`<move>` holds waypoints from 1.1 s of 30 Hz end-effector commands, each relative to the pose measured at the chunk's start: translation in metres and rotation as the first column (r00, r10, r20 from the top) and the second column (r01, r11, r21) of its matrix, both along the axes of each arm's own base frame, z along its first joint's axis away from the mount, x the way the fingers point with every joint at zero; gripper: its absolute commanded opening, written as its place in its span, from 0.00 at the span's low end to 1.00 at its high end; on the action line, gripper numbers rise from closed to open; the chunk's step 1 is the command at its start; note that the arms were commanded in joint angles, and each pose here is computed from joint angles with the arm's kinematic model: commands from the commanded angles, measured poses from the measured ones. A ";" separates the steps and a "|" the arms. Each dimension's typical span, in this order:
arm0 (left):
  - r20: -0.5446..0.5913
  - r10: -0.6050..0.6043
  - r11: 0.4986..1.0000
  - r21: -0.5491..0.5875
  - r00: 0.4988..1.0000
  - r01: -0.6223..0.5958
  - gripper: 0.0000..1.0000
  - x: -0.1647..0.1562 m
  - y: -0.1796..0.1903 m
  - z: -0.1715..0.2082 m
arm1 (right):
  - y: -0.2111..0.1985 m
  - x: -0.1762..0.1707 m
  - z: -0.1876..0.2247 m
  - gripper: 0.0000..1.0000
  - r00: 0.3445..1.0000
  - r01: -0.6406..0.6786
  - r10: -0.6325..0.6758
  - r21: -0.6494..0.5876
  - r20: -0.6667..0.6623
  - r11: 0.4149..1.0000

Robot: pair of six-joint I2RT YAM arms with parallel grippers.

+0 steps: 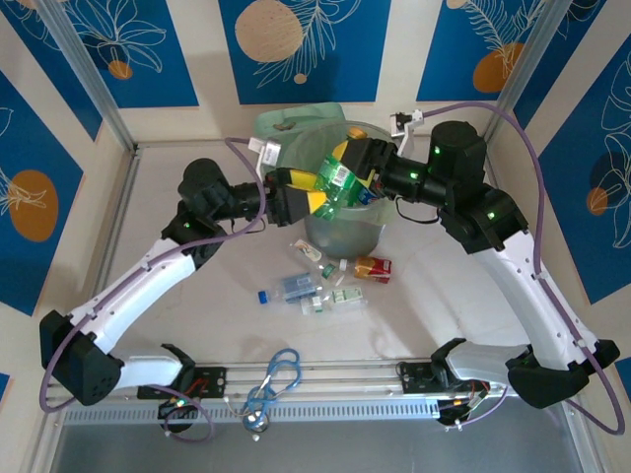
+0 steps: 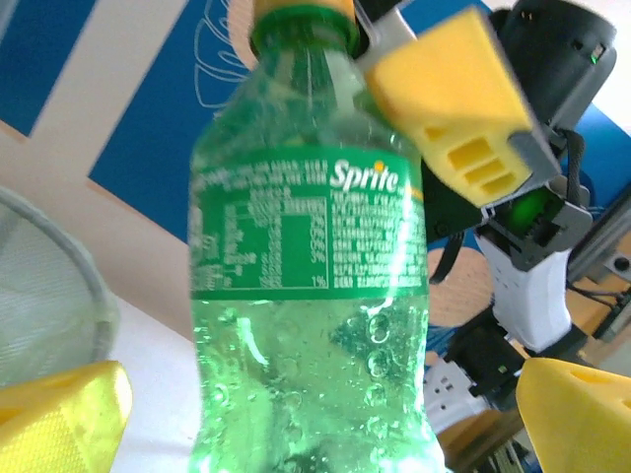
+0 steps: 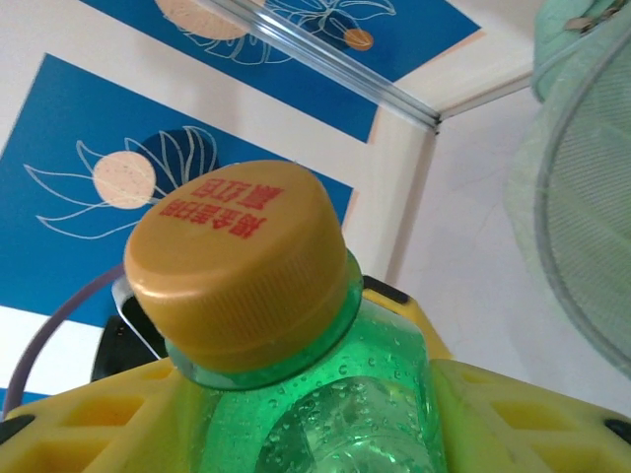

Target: Put the plastic bottles in the bin

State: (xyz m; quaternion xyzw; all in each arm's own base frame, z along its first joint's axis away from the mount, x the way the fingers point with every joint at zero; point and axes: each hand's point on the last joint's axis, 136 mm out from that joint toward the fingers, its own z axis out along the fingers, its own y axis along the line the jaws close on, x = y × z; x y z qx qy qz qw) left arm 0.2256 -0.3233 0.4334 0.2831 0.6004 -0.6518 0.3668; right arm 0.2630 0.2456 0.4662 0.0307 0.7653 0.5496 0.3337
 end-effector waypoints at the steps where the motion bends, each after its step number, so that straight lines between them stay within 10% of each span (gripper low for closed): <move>1: 0.098 -0.065 0.998 0.025 0.993 0.063 1.00 -0.019 -0.007 0.010 | 0.004 -0.007 0.017 0.57 0.999 -0.044 0.042 0.067 0.028 0.997; 22: 0.132 0.029 0.993 0.107 0.991 -0.044 0.59 -0.007 -0.006 -0.006 | 0.008 0.008 0.011 0.58 1.000 -0.029 0.028 0.091 0.009 0.995; 29: 0.219 0.153 0.963 0.185 0.964 -0.195 0.52 0.010 0.005 -0.012 | -0.014 0.011 0.001 0.94 0.998 0.036 -0.037 -0.029 -0.051 0.999; 33: 0.283 0.188 0.925 0.270 0.941 -0.266 0.52 0.017 0.013 -0.022 | -0.036 0.014 -0.002 0.98 0.993 0.033 -0.046 -0.123 -0.111 0.992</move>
